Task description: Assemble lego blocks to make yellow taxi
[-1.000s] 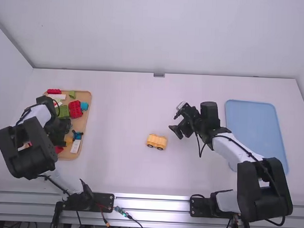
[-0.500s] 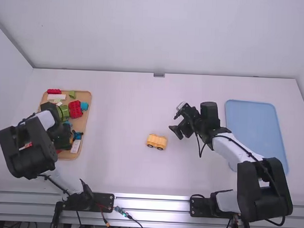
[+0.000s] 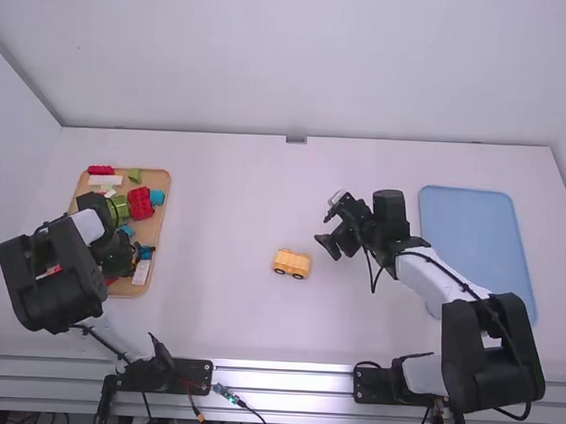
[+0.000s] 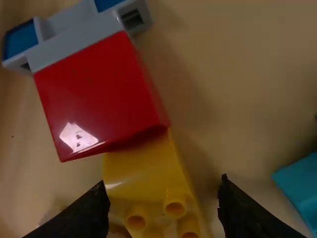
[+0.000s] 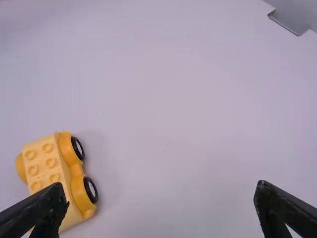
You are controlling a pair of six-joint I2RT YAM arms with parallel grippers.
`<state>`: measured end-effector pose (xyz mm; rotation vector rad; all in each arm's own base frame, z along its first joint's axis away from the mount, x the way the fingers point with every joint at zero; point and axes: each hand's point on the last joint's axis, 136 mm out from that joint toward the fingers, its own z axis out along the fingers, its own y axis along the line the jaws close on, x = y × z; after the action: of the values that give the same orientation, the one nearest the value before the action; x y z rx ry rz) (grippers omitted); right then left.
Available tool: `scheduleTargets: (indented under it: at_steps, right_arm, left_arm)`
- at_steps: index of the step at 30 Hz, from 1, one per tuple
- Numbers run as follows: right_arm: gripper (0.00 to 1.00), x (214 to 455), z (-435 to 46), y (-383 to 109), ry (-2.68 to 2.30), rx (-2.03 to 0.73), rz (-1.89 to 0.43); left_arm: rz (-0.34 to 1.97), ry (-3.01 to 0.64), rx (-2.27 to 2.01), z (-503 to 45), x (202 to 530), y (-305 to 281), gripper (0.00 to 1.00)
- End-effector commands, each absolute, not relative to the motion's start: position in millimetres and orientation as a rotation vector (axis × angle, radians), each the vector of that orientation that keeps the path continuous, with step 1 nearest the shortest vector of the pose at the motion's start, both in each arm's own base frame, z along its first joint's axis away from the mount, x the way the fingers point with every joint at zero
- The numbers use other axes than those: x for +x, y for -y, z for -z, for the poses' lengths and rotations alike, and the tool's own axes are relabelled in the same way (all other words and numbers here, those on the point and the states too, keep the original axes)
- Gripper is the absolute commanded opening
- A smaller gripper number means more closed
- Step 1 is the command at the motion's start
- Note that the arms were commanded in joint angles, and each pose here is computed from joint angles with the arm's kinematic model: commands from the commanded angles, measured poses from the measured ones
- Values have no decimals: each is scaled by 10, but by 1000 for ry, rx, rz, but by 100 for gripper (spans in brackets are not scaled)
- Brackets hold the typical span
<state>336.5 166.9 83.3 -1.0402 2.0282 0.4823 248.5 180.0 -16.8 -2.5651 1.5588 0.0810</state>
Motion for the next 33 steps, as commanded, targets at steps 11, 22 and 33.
scheduleTargets:
  at_steps: [11,22,33]
  right_arm:
    - [99,3395,-940,-1694,-1997,-1039,-479]
    - [99,3407,-952,-1695,-1990,-1038,-477]
    - [99,3408,-952,-1693,-1990,-1037,-476]
  left_arm:
    - [-104,-1456,-2632,266,2382,-1755,27]
    - [-81,-1568,-2527,87,2534,-1858,4]
    - [-68,-2062,-2132,-401,2861,-1863,1]
